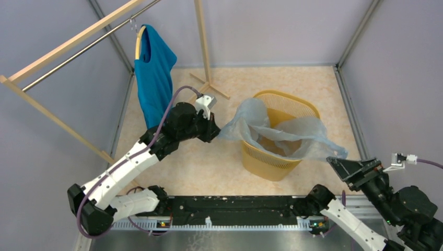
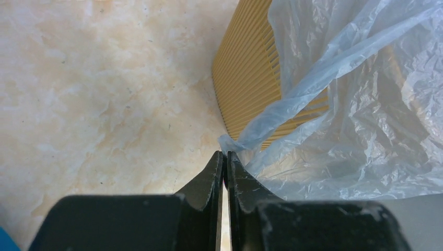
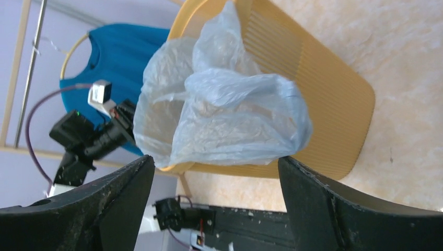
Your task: Put the trash bags into the trash bin
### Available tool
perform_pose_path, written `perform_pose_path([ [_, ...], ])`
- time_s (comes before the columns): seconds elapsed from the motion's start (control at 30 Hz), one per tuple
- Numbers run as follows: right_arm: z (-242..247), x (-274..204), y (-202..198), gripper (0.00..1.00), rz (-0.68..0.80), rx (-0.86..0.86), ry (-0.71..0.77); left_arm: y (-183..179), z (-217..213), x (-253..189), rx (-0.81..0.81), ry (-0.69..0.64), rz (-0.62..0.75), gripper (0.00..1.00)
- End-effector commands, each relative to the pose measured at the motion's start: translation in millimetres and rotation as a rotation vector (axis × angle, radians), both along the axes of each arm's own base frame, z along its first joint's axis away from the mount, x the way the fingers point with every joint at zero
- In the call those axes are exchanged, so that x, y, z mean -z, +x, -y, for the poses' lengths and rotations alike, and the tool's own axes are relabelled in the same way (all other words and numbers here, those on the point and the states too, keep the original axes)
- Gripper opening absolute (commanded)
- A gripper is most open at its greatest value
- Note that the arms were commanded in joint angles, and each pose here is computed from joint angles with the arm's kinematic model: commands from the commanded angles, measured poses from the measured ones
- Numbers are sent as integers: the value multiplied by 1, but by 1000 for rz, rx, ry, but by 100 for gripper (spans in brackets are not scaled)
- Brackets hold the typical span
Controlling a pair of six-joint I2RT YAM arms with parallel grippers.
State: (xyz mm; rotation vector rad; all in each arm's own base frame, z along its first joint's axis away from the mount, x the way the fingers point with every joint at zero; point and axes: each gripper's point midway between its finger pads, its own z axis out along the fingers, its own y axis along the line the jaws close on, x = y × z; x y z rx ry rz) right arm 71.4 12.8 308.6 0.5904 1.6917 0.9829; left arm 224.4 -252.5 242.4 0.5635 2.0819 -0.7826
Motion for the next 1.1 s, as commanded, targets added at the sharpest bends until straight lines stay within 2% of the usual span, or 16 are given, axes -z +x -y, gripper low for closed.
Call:
perform_pose_path([
  [0.0,-35,-3,-6,89,54,-189,-39,1,-4,-12,-4,3,40,13],
  [0.1,-39,0,9,89,45,-140,-14,1,-5,-8,-6,3,39,14],
  [0.23,-38,-3,35,82,57,-21,57,1,-3,0,-16,4,11,18],
  [0.3,-43,-12,42,80,93,-17,92,0,-6,-3,-38,-5,-5,25],
  [0.37,-47,-14,45,80,98,-15,117,-1,-13,-7,-86,-15,-7,40],
  [0.5,-44,6,49,82,9,29,141,-7,-25,-23,-110,-62,53,74],
  [0.63,-45,12,51,74,-1,37,133,-33,-14,-52,32,-178,104,97],
  [0.73,-45,14,51,65,0,34,109,-53,-4,-72,164,-274,171,98],
  [0.9,-40,17,48,64,-6,37,75,-65,8,-77,260,-338,173,98],
  [1.07,-41,19,47,66,-8,28,63,-59,20,-76,287,-358,171,98],
])
